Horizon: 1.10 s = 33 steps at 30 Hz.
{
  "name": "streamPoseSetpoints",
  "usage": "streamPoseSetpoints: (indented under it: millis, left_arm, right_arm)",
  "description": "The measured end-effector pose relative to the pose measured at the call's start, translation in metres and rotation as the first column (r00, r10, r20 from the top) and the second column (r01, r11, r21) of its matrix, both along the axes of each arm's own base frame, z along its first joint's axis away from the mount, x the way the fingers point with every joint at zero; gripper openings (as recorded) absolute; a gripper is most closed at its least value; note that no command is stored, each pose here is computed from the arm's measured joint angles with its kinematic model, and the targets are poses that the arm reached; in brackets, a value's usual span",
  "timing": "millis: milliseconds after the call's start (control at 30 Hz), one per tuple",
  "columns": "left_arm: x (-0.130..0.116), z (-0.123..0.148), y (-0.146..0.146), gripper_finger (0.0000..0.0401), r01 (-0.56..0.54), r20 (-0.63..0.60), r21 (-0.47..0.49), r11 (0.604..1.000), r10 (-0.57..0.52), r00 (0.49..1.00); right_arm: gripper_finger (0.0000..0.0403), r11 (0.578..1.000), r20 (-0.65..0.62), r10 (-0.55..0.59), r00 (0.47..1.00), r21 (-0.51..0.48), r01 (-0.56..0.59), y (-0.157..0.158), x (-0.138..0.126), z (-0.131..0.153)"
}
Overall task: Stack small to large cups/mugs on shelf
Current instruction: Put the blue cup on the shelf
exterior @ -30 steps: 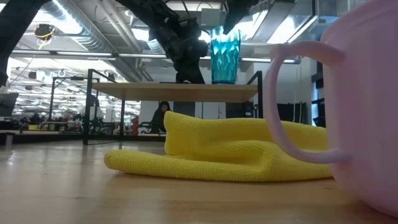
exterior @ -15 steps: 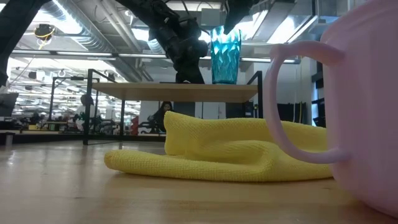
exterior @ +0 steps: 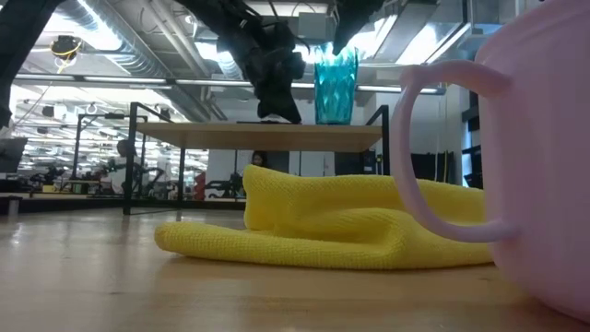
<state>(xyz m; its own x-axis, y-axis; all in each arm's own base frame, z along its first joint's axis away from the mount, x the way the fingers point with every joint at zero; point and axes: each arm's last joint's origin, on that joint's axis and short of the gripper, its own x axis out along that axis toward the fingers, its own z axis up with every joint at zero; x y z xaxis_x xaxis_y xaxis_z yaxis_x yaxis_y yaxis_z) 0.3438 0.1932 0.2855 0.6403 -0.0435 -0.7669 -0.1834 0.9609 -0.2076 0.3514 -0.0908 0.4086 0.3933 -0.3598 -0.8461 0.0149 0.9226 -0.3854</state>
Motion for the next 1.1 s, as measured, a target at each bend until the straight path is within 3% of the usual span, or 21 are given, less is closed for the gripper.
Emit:
streamPoseSetpoints:
  millis: [300,967,1100]
  left_arm:
    - [-0.0023,0.0031,0.0007,0.0014,-0.014,0.003,0.0,1.0,0.014,1.0]
    - [-0.0023,0.0032,0.0007,0.0014,-0.015,0.004,0.0,1.0,0.015,1.0]
    - [-0.0023,0.0032,0.0007,0.0014,-0.014,0.004,0.0,1.0,0.014,1.0]
  right_arm:
    - [0.0067,0.997,0.046,-0.009,0.999,0.076,0.006,0.0001,0.0016,0.0006]
    - [0.0067,0.996,0.028,0.005,1.0,0.083,-0.007,0.0071,0.0016,-0.0004]
    - [0.0082,0.996,0.038,-0.017,0.999,0.092,0.014,0.0066,0.0018,-0.0002]
